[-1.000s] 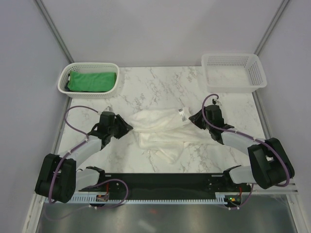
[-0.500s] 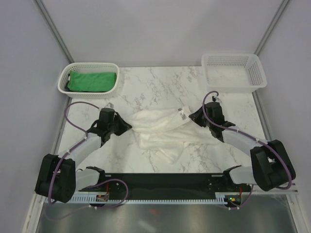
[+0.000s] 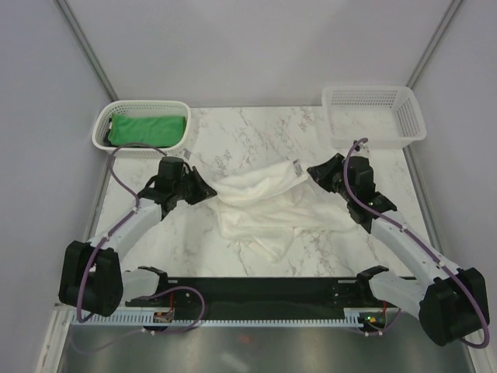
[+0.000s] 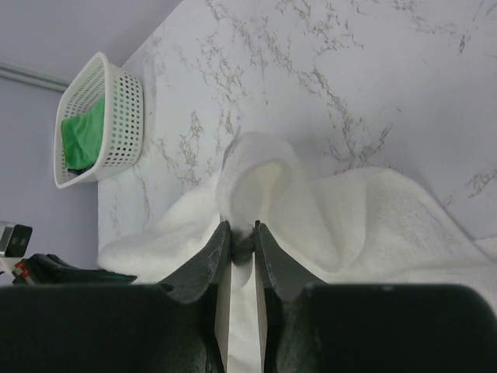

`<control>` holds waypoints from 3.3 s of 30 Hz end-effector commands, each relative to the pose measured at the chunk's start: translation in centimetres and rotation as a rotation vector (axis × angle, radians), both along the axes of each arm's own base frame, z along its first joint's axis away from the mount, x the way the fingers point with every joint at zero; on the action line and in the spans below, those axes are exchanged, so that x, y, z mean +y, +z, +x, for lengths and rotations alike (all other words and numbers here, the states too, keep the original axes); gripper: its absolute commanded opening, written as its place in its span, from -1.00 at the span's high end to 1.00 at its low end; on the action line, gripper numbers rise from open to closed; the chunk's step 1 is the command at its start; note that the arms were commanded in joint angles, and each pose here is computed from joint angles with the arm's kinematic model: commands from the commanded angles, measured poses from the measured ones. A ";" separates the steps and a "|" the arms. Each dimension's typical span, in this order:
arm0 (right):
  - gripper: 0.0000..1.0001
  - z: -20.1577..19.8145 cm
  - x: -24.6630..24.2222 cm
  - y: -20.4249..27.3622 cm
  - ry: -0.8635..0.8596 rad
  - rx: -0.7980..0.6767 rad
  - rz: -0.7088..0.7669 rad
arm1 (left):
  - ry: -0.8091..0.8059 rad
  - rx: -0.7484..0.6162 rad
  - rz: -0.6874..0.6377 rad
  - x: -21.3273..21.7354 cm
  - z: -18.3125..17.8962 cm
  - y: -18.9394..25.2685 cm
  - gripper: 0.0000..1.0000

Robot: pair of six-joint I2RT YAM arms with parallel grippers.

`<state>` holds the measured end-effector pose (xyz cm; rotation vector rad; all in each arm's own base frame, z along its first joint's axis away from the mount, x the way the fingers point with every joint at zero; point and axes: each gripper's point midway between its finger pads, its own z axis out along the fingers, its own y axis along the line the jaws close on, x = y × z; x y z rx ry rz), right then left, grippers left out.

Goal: Fold and stack the towels
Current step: Flatten out the crumpled towel

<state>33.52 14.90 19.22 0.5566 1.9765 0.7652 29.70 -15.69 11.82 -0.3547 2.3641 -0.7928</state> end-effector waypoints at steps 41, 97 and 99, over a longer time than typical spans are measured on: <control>1.00 -0.3 1.1 -1.3 -0.018 0.029 0.146 | 0.104 -0.017 0.162 3.5 -0.8 -1.3 -0.26; 1.00 -0.9 0.5 -1.3 -0.023 0.017 0.125 | 0.212 0.083 -0.095 2.2 0.8 -6.2 0.16; 1.00 -0.9 0.5 -1.2 -0.024 0.015 0.124 | 0.216 0.078 -0.104 2.1 1.0 -6.0 0.22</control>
